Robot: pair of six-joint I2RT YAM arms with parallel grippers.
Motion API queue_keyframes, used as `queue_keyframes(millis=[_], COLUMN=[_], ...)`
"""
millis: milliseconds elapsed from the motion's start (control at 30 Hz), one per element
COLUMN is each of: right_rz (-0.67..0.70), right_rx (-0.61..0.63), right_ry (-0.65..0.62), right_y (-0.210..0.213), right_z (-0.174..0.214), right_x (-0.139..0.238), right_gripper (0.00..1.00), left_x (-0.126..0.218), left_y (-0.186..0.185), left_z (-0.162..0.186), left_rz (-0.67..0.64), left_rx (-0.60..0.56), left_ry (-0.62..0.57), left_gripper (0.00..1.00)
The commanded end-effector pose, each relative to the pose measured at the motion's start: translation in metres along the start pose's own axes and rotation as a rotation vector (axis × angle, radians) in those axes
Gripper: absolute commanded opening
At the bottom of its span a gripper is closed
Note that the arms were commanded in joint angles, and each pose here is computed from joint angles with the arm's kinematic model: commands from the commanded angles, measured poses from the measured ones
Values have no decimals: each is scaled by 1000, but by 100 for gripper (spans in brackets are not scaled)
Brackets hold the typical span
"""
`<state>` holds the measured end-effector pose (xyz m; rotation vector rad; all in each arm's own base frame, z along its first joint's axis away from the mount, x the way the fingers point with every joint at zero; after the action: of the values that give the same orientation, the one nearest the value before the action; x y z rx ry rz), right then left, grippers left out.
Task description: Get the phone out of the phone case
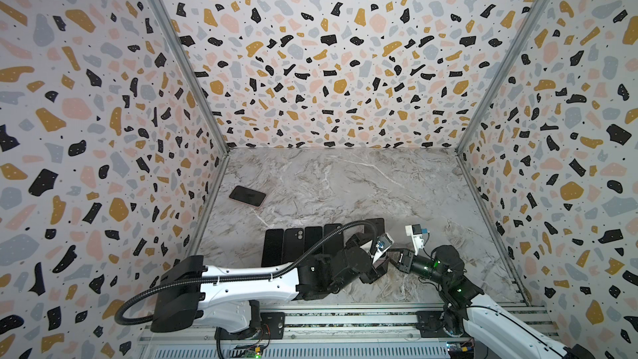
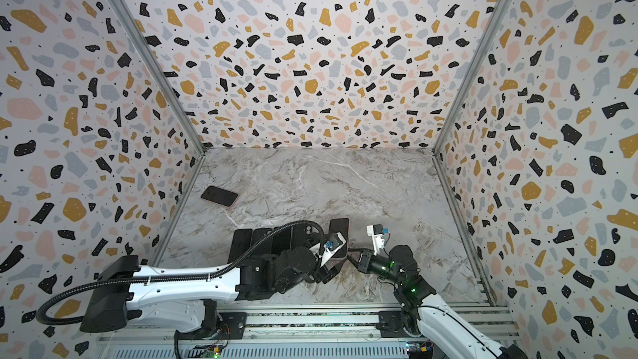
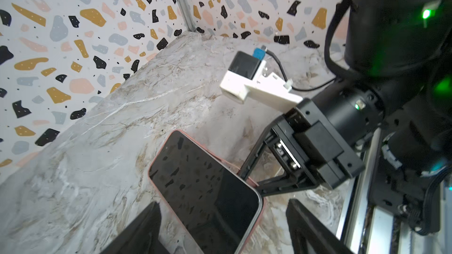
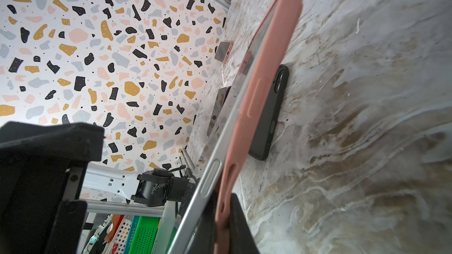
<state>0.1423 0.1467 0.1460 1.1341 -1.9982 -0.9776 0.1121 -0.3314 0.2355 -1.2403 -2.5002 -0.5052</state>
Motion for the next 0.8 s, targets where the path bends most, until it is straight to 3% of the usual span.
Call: queue_keyframes(millis=[0,300,767], right_rz=[-58,-67,-91], right_rx=[63,62,56], right_ry=[-43,-40,-40], right_y=[18,20,19], right_z=[-15,-14,-10], right_x=[0,0,2], right_gripper=[0,0,0], left_x=[-3,-27,-47], left_y=[-4,-18,-17], left_z=[4,9,10], left_rz=[-60,-76,-200], left_rx=[-126,-202,-275], left_ry=[6,37,56], left_gripper=[82,79,63])
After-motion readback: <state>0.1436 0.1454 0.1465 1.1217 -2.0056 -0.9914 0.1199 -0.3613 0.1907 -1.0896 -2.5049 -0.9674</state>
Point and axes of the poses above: each gripper's point midway between its finger pads, its own x axis back along the fingers, its own y axis along the line the jaws close on, z = x × y, the point moved 7 cm from there along x, back along the fingers, and after that the axes turned 4 degrees about x, right-handed, at the moved point
